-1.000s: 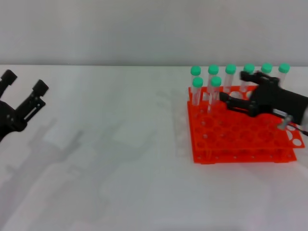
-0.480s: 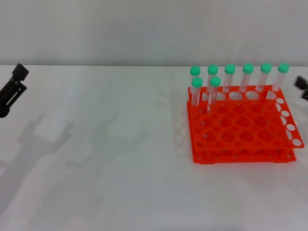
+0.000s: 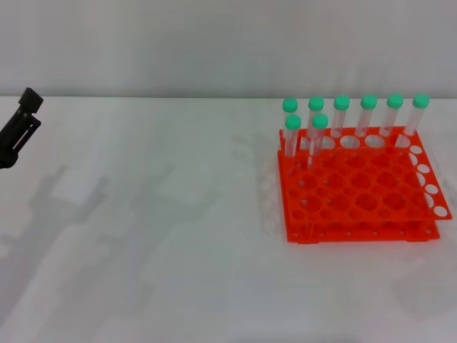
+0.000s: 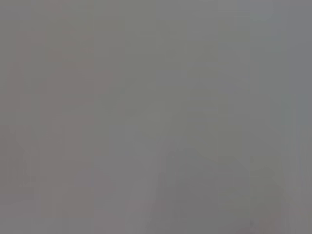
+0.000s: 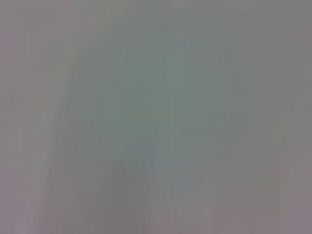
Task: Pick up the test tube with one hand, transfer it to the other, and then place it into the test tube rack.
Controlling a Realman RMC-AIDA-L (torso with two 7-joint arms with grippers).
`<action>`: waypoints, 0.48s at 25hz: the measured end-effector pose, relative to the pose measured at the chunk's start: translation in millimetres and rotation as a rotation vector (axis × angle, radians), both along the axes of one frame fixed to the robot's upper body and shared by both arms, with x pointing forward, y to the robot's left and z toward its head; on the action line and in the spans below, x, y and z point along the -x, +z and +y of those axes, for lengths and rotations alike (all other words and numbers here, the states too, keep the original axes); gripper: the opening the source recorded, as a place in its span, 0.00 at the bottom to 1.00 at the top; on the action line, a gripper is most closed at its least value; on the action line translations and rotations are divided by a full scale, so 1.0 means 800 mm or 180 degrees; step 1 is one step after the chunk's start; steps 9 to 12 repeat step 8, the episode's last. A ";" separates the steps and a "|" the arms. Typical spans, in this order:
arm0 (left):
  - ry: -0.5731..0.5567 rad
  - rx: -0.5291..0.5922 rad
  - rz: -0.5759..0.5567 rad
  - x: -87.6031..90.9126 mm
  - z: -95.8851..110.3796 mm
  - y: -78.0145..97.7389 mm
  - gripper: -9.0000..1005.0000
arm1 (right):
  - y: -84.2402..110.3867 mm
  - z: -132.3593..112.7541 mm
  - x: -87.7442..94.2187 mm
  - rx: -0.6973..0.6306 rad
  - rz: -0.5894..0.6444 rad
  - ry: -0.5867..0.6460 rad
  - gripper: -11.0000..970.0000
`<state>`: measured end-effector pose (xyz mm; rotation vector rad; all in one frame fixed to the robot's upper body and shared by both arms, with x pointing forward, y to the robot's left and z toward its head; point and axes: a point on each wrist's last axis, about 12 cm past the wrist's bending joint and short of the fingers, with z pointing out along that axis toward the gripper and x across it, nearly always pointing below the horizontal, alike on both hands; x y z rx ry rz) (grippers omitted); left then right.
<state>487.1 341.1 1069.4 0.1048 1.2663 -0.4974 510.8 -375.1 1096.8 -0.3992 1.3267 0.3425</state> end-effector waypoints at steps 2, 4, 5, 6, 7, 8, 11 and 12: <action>0.0006 0.0045 0.0042 -0.002 -0.003 -0.003 0.89 | -0.001 0.001 0.002 0.0011 -0.0016 0.0012 0.91; 0.0009 0.0055 0.0058 -0.005 -0.005 -0.005 0.89 | -0.003 0.001 0.004 -0.0009 -0.0011 0.0021 0.91; 0.0007 0.0054 0.0058 -0.006 -0.006 -0.005 0.89 | -0.004 0.001 0.005 -0.0023 -0.0006 0.0020 0.91; 0.0002 0.0051 0.0053 -0.008 -0.007 -0.005 0.89 | -0.005 0.001 0.007 -0.0050 -0.0013 0.0011 0.91; -0.0003 0.0050 0.0047 -0.009 -0.008 -0.004 0.89 | -0.006 0.001 0.009 -0.0070 -0.0028 -0.0003 0.91; -0.0004 0.0054 0.0039 -0.010 -0.009 -0.003 0.89 | -0.008 0.001 0.011 -0.0089 -0.0049 -0.0022 0.91; -0.0004 0.0054 0.0039 -0.010 -0.009 -0.003 0.89 | -0.008 0.001 0.011 -0.0089 -0.0049 -0.0022 0.91; -0.0004 0.0054 0.0039 -0.010 -0.009 -0.003 0.89 | -0.008 0.001 0.011 -0.0089 -0.0049 -0.0022 0.91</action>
